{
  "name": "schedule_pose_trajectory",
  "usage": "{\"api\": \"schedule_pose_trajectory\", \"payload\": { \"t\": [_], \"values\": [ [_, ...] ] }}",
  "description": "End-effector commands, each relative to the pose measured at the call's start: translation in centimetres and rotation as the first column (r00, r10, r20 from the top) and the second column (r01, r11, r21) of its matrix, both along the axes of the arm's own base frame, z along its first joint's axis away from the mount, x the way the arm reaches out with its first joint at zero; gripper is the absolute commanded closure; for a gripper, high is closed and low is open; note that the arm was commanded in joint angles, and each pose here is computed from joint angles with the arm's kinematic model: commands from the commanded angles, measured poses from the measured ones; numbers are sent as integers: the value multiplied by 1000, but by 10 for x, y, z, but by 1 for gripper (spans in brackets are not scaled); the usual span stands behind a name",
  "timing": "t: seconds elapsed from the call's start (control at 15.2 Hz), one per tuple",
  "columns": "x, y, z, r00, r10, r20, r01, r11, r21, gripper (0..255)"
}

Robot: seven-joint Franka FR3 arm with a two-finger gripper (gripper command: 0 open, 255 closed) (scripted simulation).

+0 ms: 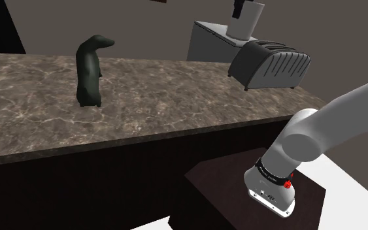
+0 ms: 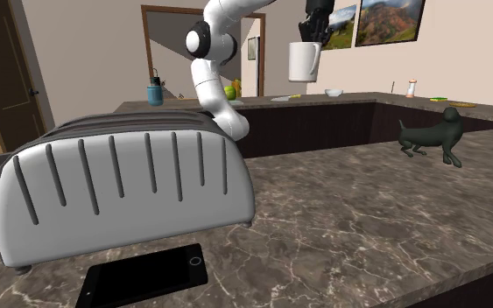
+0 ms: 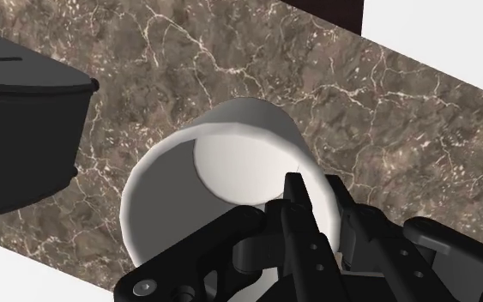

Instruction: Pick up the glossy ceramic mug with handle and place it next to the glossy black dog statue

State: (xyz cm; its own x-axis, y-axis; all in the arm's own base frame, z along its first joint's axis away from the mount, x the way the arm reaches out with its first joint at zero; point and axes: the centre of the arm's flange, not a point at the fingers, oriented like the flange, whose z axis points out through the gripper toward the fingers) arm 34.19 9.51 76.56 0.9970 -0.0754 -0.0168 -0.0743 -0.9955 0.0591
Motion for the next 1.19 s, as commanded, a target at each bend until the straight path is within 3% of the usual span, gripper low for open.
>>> {"api": "schedule_pose_trajectory", "payload": {
  "t": [0.0, 0.92, 1.12],
  "values": [
    [14, 23, 0, 1000, -1, 0, 1, 1000, 1, 255],
    [128, 176, 0, 1000, -1, 0, 1, 1000, 1, 255],
    [128, 176, -16, 1000, -1, 0, 1, 1000, 1, 255]
  ]
}}
